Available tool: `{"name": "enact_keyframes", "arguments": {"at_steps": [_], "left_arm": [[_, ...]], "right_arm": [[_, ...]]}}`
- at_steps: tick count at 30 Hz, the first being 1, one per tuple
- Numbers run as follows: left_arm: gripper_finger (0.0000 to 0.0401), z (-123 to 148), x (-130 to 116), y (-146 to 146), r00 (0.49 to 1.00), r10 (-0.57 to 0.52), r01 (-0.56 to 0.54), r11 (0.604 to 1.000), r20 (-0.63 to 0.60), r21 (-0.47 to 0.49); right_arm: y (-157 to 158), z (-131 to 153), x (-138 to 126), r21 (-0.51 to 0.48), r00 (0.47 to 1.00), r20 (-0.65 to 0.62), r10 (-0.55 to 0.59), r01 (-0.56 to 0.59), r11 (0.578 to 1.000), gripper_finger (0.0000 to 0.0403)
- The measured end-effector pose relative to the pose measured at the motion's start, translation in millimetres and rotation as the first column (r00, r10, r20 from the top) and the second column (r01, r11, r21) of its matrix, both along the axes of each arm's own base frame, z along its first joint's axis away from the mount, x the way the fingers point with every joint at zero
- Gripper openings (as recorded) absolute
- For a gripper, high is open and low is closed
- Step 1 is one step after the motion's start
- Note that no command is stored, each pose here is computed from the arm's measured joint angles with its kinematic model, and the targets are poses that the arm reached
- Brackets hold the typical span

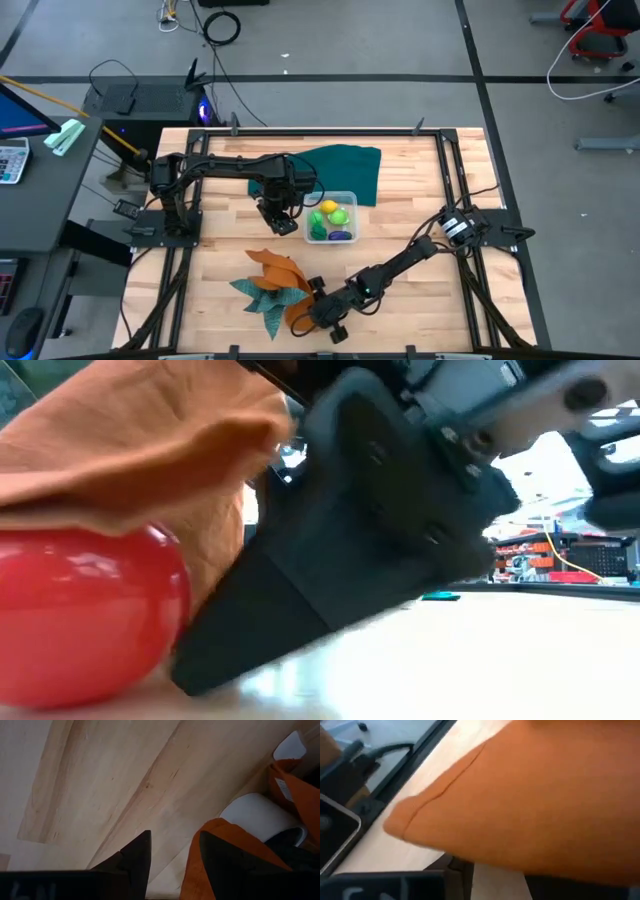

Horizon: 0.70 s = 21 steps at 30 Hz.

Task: Pick and placing Produce into tupperware
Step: Put the tomato into the bin

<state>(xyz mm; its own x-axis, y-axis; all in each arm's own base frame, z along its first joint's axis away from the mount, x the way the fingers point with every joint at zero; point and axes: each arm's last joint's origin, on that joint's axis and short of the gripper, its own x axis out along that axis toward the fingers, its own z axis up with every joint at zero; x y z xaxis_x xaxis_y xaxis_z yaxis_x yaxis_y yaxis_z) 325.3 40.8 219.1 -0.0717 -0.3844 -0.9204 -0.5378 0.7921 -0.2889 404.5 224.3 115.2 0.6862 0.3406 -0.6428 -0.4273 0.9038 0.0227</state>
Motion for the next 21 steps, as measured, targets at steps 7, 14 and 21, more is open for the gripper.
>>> {"name": "enact_keyframes", "arguments": {"at_steps": [7, 14, 21], "left_arm": [[0.0173, -0.1, 0.0, 0.0, 1.0, 0.0, 0.0, 1.0, -0.001, 0.002], [0.0176, 0.0, -0.1, 0.0, 1.0, -0.001, 0.001, 1.0, -0.001, 0.003], [0.0176, -0.1, 0.0, 0.1, 1.0, -0.001, 0.001, 1.0, -0.001, 0.004]], "right_arm": [[1.3, -1.3, -3.1, 0.002, 0.999, -0.038, -0.005, 0.005, 1.0, 0.0185], [1.9, -0.8, -2.9, 0.02, 0.999, -0.039, -0.021, 0.021, 1.0, 0.0272], [1.8, 0.8, -0.3, 0.049, 0.999, -0.013, -0.047, 0.048, 0.998, 0.0317]]}}
